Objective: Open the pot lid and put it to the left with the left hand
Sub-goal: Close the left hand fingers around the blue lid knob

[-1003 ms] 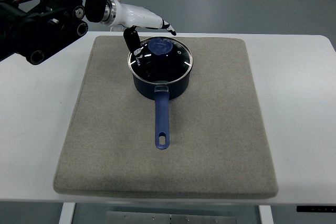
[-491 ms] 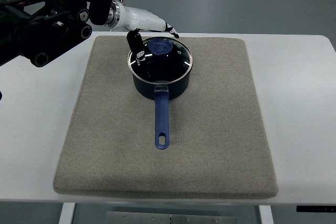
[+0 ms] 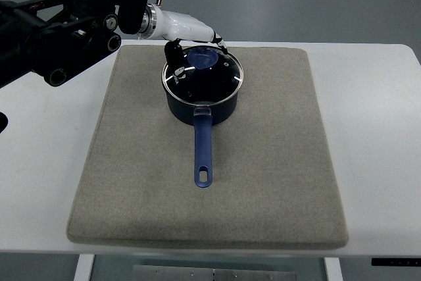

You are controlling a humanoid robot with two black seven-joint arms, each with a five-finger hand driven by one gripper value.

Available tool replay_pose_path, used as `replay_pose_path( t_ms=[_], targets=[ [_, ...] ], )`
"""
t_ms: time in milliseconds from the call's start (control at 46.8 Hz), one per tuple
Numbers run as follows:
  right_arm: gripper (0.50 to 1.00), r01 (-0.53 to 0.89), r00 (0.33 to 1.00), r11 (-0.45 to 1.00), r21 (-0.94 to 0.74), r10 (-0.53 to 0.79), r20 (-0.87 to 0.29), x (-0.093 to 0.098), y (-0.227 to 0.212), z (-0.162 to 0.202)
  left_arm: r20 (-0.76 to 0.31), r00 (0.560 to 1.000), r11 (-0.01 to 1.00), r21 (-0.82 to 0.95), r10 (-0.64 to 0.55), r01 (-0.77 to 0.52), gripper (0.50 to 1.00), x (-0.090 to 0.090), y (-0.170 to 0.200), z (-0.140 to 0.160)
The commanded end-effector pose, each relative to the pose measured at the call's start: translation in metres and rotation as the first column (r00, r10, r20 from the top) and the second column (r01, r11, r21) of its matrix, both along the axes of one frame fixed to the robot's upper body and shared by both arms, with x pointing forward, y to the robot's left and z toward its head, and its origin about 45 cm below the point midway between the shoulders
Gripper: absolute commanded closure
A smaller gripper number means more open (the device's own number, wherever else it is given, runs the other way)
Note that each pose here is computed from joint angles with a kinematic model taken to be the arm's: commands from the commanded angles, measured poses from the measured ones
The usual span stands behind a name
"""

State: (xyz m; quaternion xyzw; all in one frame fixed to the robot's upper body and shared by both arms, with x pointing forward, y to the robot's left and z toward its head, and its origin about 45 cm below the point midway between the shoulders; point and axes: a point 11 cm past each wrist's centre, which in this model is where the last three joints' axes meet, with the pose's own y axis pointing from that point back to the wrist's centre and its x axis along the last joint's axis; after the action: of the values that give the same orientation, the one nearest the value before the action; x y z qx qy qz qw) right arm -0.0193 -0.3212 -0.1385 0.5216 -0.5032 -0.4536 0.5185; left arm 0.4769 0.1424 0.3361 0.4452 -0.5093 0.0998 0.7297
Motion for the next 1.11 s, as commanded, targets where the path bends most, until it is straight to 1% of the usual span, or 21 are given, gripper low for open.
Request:
replay_pose_path(
  t_ms=[0, 128, 235, 299, 384, 427, 491, 576, 854, 939, 982, 1046, 1089],
  targets=[
    [0.583, 0.0, 1.0, 1.0, 0.0, 0.0, 0.0, 0.0, 0.0, 0.0, 0.0, 1.0, 1.0, -0.001, -0.001, 0.001, 0.596, 0.0, -0.0002, 0.0004],
    [0.583, 0.0, 1.0, 1.0, 0.0, 0.0, 0.0, 0.0, 0.0, 0.0, 0.001, 1.0, 1.0, 0.0, 0.001, -0.001, 0.596, 0.0001, 0.0005, 0.0005],
    [0.583, 0.0, 1.0, 1.0, 0.0, 0.0, 0.0, 0.0, 0.0, 0.0, 0.001, 1.0, 1.0, 0.0, 0.002, -0.002, 0.606, 0.0004, 0.001, 0.0005],
    [0.583, 0.0, 1.0, 1.0, 0.0, 0.0, 0.0, 0.0, 0.0, 0.0, 0.001, 1.0, 1.0, -0.002, 0.003, -0.003, 0.634, 0.0005, 0.0009, 0.0009],
    [0.583, 0.0, 1.0, 1.0, 0.0, 0.0, 0.0, 0.0, 0.0, 0.0, 0.001, 1.0, 1.0, -0.002, 0.001, -0.001, 0.651, 0.0002, 0.0005, 0.0009],
    [0.583, 0.0, 1.0, 1.0, 0.0, 0.0, 0.0, 0.0, 0.0, 0.0, 0.003, 1.0, 1.0, -0.002, 0.001, -0.001, 0.677, 0.0004, 0.0003, 0.0017],
    [0.583, 0.0, 1.0, 1.0, 0.0, 0.0, 0.0, 0.0, 0.0, 0.0, 0.003, 1.0, 1.0, -0.003, 0.001, -0.001, 0.684, 0.0004, 0.0002, 0.0021],
    [0.583, 0.0, 1.0, 1.0, 0.0, 0.0, 0.0, 0.0, 0.0, 0.0, 0.004, 1.0, 1.0, -0.005, 0.001, -0.001, 0.705, 0.0005, 0.0001, 0.0025],
    [0.583, 0.0, 1.0, 1.0, 0.0, 0.0, 0.0, 0.0, 0.0, 0.0, 0.004, 1.0, 1.0, -0.004, 0.003, -0.003, 0.705, 0.0007, 0.0009, 0.0027],
    [0.583, 0.0, 1.0, 1.0, 0.0, 0.0, 0.0, 0.0, 0.0, 0.0, 0.004, 1.0, 1.0, -0.004, 0.001, -0.001, 0.714, 0.0004, 0.0005, 0.0027],
    [0.583, 0.0, 1.0, 1.0, 0.0, 0.0, 0.0, 0.0, 0.0, 0.0, 0.004, 1.0, 1.0, -0.004, 0.001, -0.001, 0.735, 0.0004, 0.0005, 0.0027],
    [0.583, 0.0, 1.0, 1.0, 0.0, 0.0, 0.0, 0.0, 0.0, 0.0, 0.008, 1.0, 1.0, -0.004, 0.002, -0.002, 0.795, 0.0009, 0.0008, 0.0044],
    [0.583, 0.0, 1.0, 1.0, 0.0, 0.0, 0.0, 0.0, 0.0, 0.0, 0.008, 1.0, 1.0, -0.004, 0.002, -0.002, 0.814, 0.0009, 0.0008, 0.0044]
  ],
)
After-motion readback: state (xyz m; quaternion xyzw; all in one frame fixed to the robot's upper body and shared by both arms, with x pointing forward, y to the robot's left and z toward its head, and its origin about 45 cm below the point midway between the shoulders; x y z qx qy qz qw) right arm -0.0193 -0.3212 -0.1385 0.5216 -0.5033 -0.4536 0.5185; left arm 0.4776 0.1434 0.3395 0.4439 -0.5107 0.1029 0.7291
